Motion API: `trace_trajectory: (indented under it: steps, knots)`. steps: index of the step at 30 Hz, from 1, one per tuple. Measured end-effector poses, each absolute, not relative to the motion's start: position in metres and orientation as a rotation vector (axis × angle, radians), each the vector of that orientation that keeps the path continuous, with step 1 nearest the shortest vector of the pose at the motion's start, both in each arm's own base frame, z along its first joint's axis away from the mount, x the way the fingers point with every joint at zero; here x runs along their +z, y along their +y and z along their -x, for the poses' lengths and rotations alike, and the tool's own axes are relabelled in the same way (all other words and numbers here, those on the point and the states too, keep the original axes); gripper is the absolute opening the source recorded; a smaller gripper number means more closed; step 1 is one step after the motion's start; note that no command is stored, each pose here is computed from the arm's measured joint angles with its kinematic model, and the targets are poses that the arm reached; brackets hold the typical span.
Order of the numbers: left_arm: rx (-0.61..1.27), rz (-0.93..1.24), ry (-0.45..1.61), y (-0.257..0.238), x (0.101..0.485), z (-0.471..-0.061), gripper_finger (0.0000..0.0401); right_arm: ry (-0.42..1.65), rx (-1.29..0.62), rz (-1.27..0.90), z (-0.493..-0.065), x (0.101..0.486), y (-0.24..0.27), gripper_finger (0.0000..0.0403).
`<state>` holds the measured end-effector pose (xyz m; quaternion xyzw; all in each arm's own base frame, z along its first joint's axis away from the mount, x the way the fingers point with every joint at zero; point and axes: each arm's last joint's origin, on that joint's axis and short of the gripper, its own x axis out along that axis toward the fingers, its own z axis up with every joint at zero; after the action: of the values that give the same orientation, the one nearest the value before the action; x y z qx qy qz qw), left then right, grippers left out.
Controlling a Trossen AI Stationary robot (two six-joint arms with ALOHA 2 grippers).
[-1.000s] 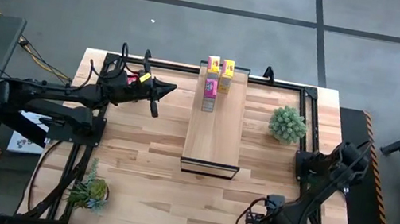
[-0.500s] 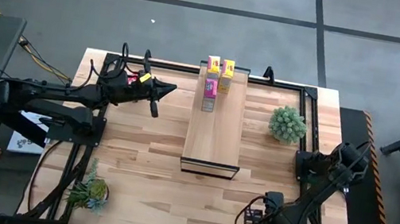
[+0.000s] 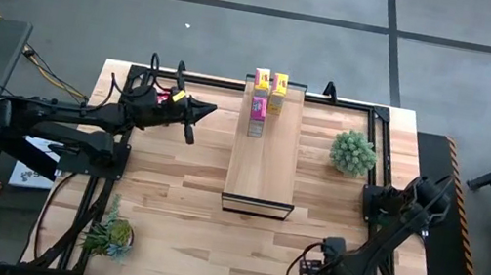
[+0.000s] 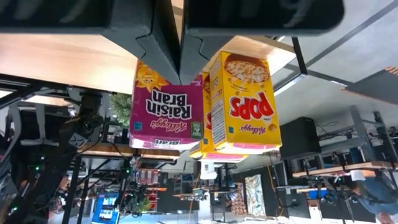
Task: Stack cereal on shelf
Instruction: Put the purple cereal box on the shelf
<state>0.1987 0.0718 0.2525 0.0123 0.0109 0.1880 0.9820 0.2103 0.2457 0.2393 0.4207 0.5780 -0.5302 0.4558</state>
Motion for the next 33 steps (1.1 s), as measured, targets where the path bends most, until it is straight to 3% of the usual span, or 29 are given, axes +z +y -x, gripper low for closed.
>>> trace_trajectory:
  steps: [11, 23, 28, 33]
  knots:
    - [0.378, -0.009, 0.02, 0.072, 0.252, -0.199, 0.0, 1.397, -1.311, -0.998, -0.214, 0.231, 0.247, 0.0254]
    - [0.378, -0.008, 0.022, 0.072, 0.252, -0.199, 0.0, 1.45, -1.255, -0.994, -0.214, 0.233, 0.248, 0.0159]
    - [0.378, -0.008, 0.023, 0.072, 0.252, -0.199, 0.0, 1.451, -1.089, -1.041, -0.214, 0.249, 0.246, 0.0144]
    - [0.378, -0.008, 0.023, 0.072, 0.252, -0.199, 0.0, 1.293, -0.667, -1.131, -0.221, 0.283, 0.247, 0.0143]
